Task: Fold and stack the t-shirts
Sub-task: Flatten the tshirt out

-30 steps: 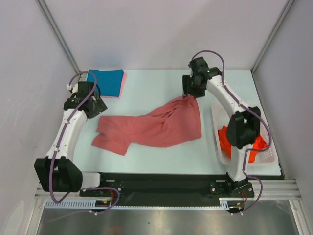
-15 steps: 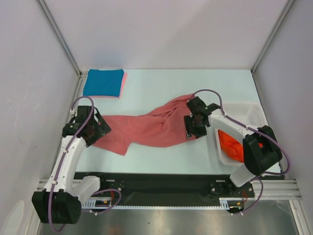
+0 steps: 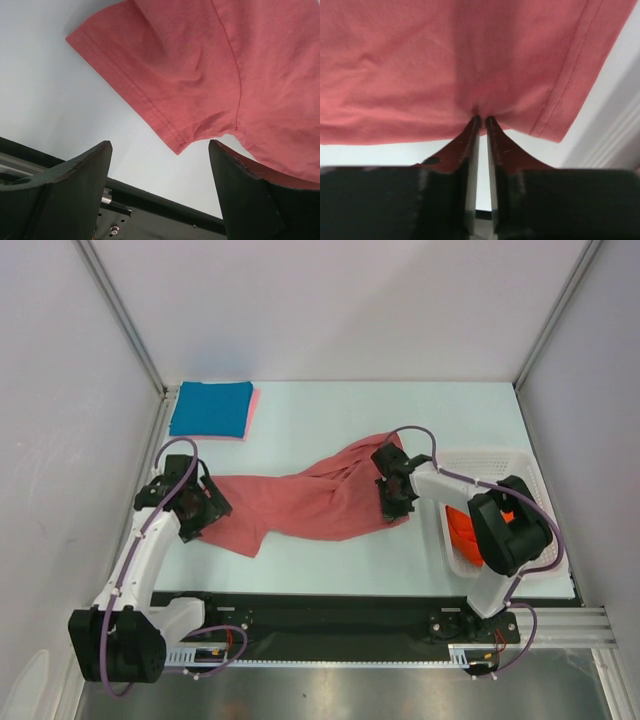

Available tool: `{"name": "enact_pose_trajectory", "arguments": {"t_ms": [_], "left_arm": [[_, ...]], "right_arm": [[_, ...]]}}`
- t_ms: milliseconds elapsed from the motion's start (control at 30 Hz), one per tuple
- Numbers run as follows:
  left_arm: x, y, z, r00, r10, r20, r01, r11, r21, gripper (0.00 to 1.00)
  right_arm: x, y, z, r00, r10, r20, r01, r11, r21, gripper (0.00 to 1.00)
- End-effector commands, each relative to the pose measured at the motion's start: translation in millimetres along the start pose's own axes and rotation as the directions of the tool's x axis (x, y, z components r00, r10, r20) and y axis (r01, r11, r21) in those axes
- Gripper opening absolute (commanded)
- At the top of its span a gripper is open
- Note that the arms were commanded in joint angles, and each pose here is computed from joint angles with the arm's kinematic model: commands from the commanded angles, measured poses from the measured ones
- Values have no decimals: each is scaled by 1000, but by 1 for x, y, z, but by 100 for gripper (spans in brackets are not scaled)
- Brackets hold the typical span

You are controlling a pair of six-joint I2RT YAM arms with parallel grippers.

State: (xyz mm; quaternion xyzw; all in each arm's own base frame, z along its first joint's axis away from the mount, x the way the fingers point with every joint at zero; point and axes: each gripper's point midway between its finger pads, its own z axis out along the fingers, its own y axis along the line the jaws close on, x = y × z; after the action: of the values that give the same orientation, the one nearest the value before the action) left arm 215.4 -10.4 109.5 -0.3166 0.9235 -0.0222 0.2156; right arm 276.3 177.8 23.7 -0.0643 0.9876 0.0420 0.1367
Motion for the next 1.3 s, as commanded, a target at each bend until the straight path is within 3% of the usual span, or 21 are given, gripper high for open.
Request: {"name": "enact_pose_trajectory", "arguments": {"t_ms": [0, 167, 300, 400, 600, 633, 733, 767, 867, 1100, 1267], "left_arm": [[-24, -10, -15, 997, 1, 80, -3, 999, 34, 84], [-31, -6, -22, 993, 17, 119, -19, 1000, 15, 84], [-37, -3, -30, 987, 23, 161, -25, 1000, 10, 83], [-41, 1, -35, 983, 33, 183, -32, 999, -6, 84], [-51, -1, -39, 978, 59, 202, -57, 998, -18, 84], [-52, -3, -38, 977, 61, 205, -60, 998, -12, 85], [-51, -7, -32, 982, 74, 174, -73, 997, -12, 86], [-50, -5, -30, 984, 77, 163, -74, 997, -25, 86], [-46, -1, -26, 986, 72, 152, -67, 997, -40, 84], [-33, -3, -20, 992, 47, 117, -46, 999, -10, 82], [-29, -4, -17, 994, 50, 100, -50, 999, 1, 81]], "right_arm": [[-8, -1, -1, 999, -2, 49, 1, 999, 32, 0], [15, -2, -42, 999, -34, 20, 33, 998, 52, 0], [28, 13, -102, 998, -7, 54, 11, 998, -58, 0], [29, 24, -123, 999, 16, 49, -9, 991, -133, 0], [-68, 46, -100, 991, 94, 90, -69, 967, -247, 2], [-84, 39, -87, 991, 97, 94, -73, 970, -234, 25], [-112, 32, -67, 997, 41, 65, -32, 989, -146, 46], [-115, 33, -67, 997, 28, 69, -19, 990, -137, 47], [-103, 35, -77, 996, -16, 91, 27, 992, -120, 47], [-9, 13, -67, 1000, 7, 29, -4, 996, -90, 35], [-4, 5, -54, 996, 59, 67, -53, 995, -87, 23]]}}
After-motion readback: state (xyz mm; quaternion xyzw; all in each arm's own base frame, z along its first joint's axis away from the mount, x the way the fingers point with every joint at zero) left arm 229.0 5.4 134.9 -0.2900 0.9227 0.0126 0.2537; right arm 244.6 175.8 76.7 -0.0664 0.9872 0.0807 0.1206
